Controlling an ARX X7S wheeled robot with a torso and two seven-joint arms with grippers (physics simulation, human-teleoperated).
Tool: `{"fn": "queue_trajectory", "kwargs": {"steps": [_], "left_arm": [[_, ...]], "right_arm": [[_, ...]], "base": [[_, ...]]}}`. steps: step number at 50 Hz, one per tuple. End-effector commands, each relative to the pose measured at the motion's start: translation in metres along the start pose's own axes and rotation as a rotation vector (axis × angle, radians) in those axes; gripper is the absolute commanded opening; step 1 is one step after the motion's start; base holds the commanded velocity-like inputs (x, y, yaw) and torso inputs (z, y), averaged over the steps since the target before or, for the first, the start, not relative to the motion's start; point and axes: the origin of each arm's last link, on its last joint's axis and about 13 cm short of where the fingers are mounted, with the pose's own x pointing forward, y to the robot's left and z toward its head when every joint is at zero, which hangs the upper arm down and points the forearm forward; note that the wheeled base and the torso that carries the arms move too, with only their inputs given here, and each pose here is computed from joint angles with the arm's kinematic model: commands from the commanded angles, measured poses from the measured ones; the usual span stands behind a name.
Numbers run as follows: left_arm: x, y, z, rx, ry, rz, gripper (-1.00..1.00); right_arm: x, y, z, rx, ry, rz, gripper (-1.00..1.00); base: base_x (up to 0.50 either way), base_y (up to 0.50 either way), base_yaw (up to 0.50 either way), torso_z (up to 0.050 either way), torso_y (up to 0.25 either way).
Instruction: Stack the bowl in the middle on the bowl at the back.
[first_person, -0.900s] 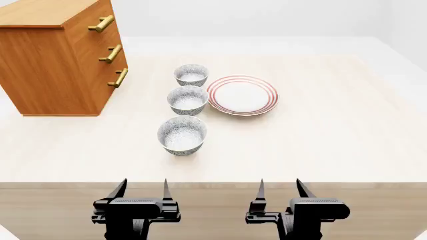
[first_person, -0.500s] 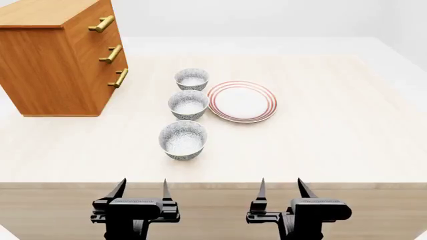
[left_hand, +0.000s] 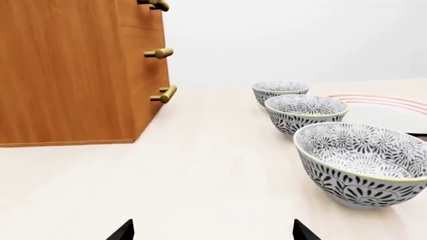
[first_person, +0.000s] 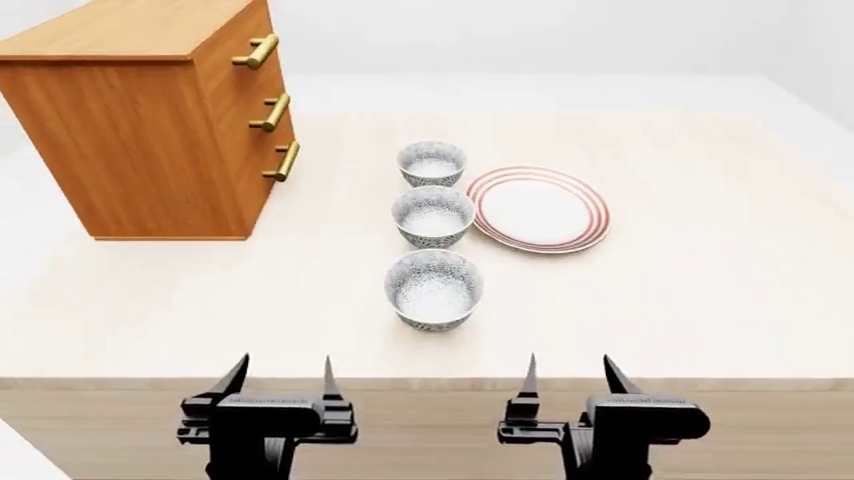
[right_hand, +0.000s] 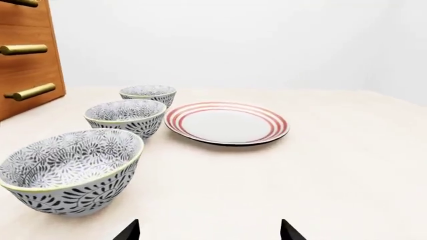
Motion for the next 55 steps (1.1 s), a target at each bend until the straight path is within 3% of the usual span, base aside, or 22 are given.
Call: {"fn": "queue_trajectory", "kwargs": {"steps": [1,7,13,19,26,36,55], "left_arm": [[0.006,0.001,0.013,0.015,-0.036,-0.038,1.0],[0.019,0.004,0.032,0.058,-0.134,-0.094,1.0],[0.037,0.009,0.061,0.057,-0.112,-0.203,1.0],[0.055,0.012,0.087,0.07,-0.114,-0.245,1.0],[0.066,0.016,0.094,0.115,-0.095,-0.313,1.0],[0.081,0.017,0.121,0.077,-0.061,-0.307,1.0],[0.099,0.018,0.148,0.082,-0.048,-0.269,1.0]], "right_arm": [[0.005,-0.006,0.016,0.01,0.027,-0.058,1.0],[0.011,-0.011,0.039,0.016,0.003,-0.031,1.0],[0.02,-0.018,0.067,-0.001,-0.011,0.024,1.0],[0.027,-0.025,0.092,-0.014,0.002,0.079,1.0],[0.034,-0.032,0.111,-0.012,0.008,0.094,1.0],[0.042,-0.042,0.136,0.008,0.007,0.101,1.0],[0.054,-0.05,0.166,-0.071,0.018,0.157,1.0]], "base": [[0.0,0.0,0.0,0.0,0.0],[0.0,0.0,0.0,0.0,0.0],[0.0,0.0,0.0,0.0,0.0],[0.0,0.0,0.0,0.0,0.0],[0.0,0.0,0.0,0.0,0.0],[0.0,0.0,0.0,0.0,0.0],[0.0,0.0,0.0,0.0,0.0]]}}
